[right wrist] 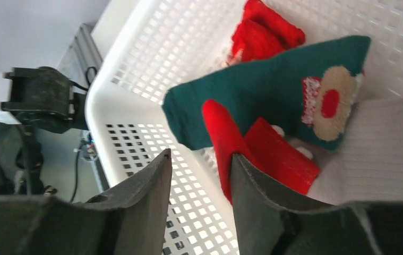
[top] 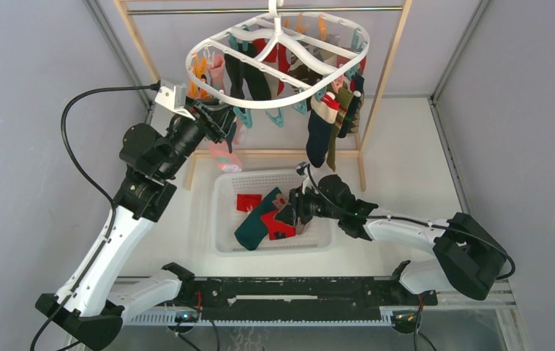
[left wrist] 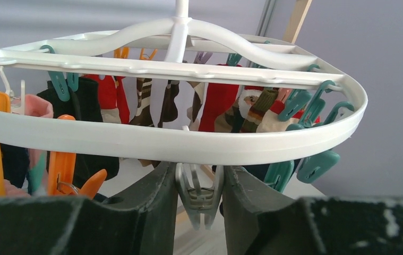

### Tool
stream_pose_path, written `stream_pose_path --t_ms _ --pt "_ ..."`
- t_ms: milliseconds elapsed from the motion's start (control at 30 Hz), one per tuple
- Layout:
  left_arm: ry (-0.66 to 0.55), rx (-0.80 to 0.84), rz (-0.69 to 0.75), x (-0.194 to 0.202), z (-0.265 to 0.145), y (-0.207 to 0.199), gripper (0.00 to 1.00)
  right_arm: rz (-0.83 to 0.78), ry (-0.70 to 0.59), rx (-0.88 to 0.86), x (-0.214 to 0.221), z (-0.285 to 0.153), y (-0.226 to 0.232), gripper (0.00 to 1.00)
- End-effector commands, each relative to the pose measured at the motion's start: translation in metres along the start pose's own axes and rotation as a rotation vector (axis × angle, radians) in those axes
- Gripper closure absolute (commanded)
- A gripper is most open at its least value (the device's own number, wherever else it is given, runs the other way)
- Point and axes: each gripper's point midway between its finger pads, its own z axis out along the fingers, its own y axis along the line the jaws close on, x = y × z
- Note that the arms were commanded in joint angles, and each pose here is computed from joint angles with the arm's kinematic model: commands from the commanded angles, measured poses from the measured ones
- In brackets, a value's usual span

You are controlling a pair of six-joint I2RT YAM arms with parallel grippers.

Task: Remove the socks clipped to the hanger
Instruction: Place the sock in the bin.

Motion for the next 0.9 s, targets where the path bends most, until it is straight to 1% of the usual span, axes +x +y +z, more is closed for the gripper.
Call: stream_pose_path --t_ms 0,167,267,400,533,567,600,867 --pt "-0.012 0.012 0.001 -0.004 -0.007 -0.006 0.6 -0.061 -0.015 0.09 0.001 -0.003 -0.014 0.45" --pt "-0.004 -0.003 0.005 0.0 -0.008 -0.003 0.46 -0.072 -0.015 0.115 0.002 -0.007 -0.016 0.34" --pt "0.0 -0.016 0.006 0.004 -0.01 0.0 0.38 -0.084 -0.021 0.126 0.002 -0.012 -0.015 0.3" --pt "0.003 -0.027 0.005 0.008 -0.013 0.002 0.28 -0.099 -0.037 0.14 -0.001 -0.02 -0.014 0.26" --pt "0.002 -0.033 0.0 0.01 -0.018 0.002 0.21 -0.115 -0.053 0.145 -0.005 -0.028 -0.011 0.23" --pt "0.003 -0.035 -0.001 0.011 -0.02 0.002 0.1 -0.12 -0.061 0.144 -0.007 -0.03 -0.009 0.23" --pt "0.004 -0.038 -0.001 0.012 -0.022 0.003 0.01 -0.124 -0.067 0.144 -0.008 -0.033 -0.008 0.22" --pt "-0.008 -0.069 -0.014 0.021 -0.046 0.006 0.0 -0.155 -0.131 0.138 -0.024 -0.047 0.002 0.2"
